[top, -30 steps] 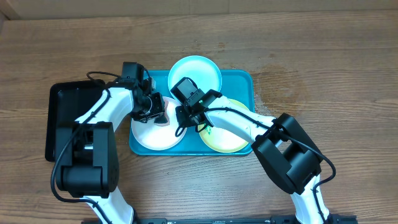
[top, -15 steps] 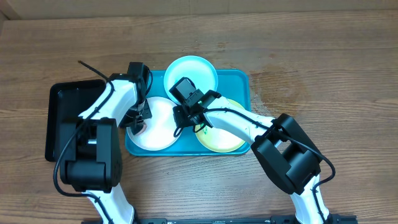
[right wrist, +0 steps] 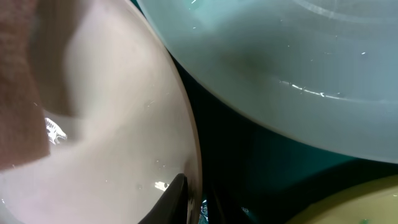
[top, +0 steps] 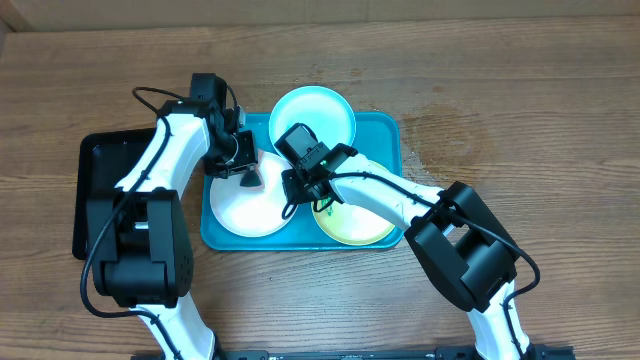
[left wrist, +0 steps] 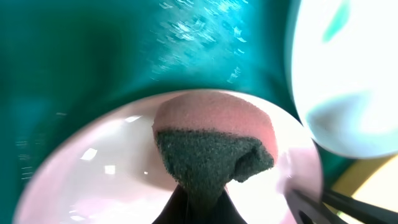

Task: Clean dirty plates on tray and stack at the side
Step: 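Scrub the white plate with the sponge in the left gripper, then lift the white plate off the tray with the right gripper, then place the white plate on the table right of the tray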

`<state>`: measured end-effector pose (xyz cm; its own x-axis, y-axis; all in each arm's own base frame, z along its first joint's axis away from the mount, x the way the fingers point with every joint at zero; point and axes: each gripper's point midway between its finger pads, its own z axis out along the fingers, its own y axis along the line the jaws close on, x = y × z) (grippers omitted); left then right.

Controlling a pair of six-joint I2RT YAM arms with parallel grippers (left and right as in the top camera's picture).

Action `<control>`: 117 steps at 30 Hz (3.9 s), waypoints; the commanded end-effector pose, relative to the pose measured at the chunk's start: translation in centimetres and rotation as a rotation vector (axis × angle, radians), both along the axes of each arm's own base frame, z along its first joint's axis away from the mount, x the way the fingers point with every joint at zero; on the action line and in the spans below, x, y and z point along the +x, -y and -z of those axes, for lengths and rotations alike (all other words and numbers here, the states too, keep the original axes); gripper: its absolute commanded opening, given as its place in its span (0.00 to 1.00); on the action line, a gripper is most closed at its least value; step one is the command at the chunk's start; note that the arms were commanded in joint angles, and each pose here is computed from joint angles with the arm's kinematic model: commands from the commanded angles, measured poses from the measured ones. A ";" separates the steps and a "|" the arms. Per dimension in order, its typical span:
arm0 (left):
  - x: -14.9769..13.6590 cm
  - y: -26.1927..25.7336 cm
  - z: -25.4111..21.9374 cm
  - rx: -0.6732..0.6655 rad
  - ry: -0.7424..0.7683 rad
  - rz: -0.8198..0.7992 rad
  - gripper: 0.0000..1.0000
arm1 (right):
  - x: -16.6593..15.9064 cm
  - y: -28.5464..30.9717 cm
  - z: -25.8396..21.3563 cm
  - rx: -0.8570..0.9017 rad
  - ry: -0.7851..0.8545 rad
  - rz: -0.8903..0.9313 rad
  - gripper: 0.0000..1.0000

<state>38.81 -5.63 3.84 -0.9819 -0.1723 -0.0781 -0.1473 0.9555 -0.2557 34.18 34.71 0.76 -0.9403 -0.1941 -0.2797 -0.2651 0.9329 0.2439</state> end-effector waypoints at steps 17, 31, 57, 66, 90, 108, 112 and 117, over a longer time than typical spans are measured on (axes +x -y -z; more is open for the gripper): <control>-6.3 -6.4 3.3 0.495 -0.195 -0.108 0.04 | 0.4 1.4 1.5 -0.055 -0.002 0.026 0.09; -2.9 -9.7 -4.9 0.675 -0.117 -0.294 0.04 | 1.0 0.6 -1.3 -0.075 0.028 -0.009 0.04; -6.2 -23.9 -13.5 0.049 -0.113 -0.855 0.04 | 6.8 -0.5 -23.5 -0.844 0.886 -0.291 0.04; -7.1 -25.4 -13.5 0.024 -0.112 -0.904 0.04 | 5.1 -3.3 -28.2 -1.047 1.059 -0.352 0.04; -7.1 -25.3 -13.5 0.024 -0.113 -0.900 0.04 | 6.1 -1.9 -31.4 -1.014 1.135 -0.087 0.04; -7.2 -25.2 -13.4 0.023 -0.118 -0.899 0.04 | 8.2 0.9 -26.7 -0.264 0.706 -0.257 0.04; -7.2 -25.2 -13.5 0.024 -0.116 -0.899 0.04 | 9.6 7.8 -26.3 -0.041 0.472 -0.198 0.04; -7.2 -25.2 -13.5 0.024 -0.116 -0.899 0.04 | 11.1 21.7 -22.4 -0.107 0.217 0.040 0.04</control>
<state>31.23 19.87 15.59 -0.4550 -0.8894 0.0455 -0.8843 0.4452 -0.1407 46.09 15.79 21.82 -0.8171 -0.3334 -0.4703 -0.3331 0.9389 -0.0869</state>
